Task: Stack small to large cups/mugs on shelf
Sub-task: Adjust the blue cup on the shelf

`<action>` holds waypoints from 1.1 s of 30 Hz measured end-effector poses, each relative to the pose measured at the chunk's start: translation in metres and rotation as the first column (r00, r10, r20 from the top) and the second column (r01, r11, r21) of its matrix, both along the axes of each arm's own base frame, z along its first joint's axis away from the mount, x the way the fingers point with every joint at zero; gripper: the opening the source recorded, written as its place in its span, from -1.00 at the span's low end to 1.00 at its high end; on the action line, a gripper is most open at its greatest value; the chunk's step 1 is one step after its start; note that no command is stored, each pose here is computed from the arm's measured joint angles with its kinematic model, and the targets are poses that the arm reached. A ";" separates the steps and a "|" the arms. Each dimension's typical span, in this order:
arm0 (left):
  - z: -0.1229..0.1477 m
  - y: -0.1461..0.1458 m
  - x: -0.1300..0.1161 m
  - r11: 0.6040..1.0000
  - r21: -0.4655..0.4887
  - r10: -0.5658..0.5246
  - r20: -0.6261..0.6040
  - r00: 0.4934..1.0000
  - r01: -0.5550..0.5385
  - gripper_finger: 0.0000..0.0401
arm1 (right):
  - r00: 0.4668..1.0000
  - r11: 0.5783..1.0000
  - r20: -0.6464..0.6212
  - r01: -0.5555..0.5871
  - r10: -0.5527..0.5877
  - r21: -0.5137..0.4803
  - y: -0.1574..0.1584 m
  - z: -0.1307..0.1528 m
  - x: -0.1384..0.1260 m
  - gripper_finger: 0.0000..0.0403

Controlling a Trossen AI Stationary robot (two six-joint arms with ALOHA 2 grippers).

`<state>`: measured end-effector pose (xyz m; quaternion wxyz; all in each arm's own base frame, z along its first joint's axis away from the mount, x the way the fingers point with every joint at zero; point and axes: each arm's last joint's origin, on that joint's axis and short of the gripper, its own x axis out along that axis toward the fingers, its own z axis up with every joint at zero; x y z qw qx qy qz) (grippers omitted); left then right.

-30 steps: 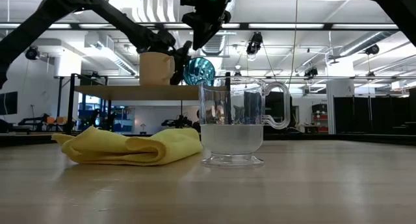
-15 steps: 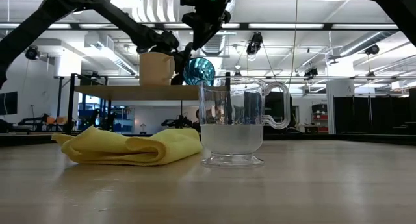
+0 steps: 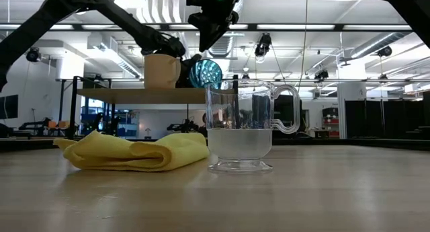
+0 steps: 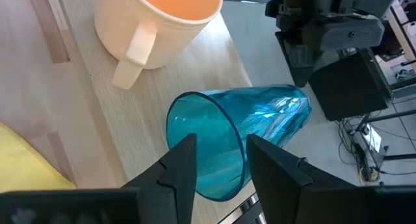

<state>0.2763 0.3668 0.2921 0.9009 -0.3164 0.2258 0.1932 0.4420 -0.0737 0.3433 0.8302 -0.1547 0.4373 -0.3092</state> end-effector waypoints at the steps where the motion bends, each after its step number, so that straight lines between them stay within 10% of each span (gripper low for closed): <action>1: 0.000 0.000 0.000 1.000 0.000 -0.001 0.000 1.000 0.001 -1.00 | 1.000 1.000 0.000 0.000 0.000 0.000 0.000 0.000 0.000 -0.37; 33: -0.003 -0.020 0.019 0.996 -0.028 -0.086 -0.025 0.996 0.085 -1.00 | 1.000 1.000 0.000 0.020 -0.020 0.005 -0.007 -0.002 -0.001 -0.41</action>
